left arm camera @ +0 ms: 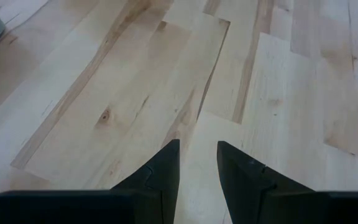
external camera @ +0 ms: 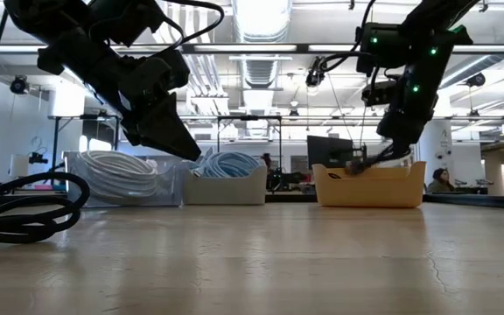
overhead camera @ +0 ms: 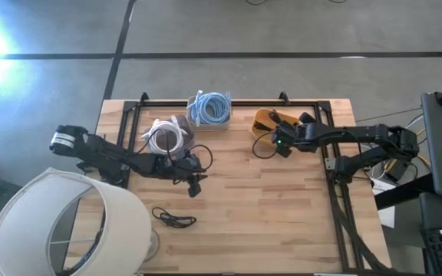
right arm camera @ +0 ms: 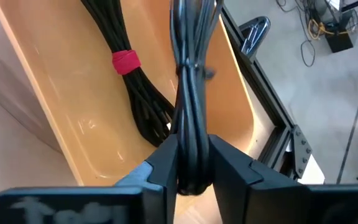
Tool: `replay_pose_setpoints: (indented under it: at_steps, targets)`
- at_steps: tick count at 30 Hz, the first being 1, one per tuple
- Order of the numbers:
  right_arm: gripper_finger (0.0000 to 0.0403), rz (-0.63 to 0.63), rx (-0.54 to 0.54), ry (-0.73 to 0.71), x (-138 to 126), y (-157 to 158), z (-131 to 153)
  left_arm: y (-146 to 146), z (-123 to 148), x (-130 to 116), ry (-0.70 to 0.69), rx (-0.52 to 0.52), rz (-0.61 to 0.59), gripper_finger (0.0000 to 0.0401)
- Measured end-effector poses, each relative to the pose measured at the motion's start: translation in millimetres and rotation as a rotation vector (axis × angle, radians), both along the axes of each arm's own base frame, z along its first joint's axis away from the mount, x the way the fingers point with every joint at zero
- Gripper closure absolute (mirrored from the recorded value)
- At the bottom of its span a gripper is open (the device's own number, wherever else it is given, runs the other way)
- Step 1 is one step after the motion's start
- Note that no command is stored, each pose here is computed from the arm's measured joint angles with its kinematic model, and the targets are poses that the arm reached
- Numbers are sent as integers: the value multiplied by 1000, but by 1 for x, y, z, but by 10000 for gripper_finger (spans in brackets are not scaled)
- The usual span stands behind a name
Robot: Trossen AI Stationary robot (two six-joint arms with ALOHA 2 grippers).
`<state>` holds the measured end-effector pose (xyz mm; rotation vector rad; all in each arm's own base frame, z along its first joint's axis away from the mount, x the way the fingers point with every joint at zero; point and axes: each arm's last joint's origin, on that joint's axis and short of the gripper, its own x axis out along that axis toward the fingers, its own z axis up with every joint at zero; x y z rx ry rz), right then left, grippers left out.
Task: Pick & Place USB Port
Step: Put the right black USB cable into the yellow bin, then put the black USB cable into the yellow bin
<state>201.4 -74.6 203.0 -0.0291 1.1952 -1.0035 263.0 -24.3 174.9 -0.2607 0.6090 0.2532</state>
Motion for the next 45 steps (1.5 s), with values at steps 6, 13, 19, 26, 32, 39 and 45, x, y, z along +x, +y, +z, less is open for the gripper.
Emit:
replay_pose_setpoints:
  at_steps: [6, 13, 19, 26, 32, 39, 45]
  targets:
    - [293, 5, 2, 4, 0, 0, 0, 0, 0, 0, 0, 0, 0, 291]
    - [266, 7, 9, 2, 0, 0, 0, 0, 0, 0, 0, -1, 0, 291]
    - [255, 10, 19, -24, 2, 5, 1, 0, 0, 0, 0, -1, 0, 291]
    - [258, 69, 109, -125, 15, 17, 15, -1, 1, 1, -11, -8, -23, 291]
    - [257, 145, 120, -218, 28, 37, 25, -4, 9, 6, -33, 5, -89, 291]
    - [261, 246, 124, -294, 37, 60, 27, -27, 20, 10, -60, -44, -328, 291]
    - [258, 280, 126, -308, 39, 67, 28, -57, 19, 1, -44, -80, -449, 291]
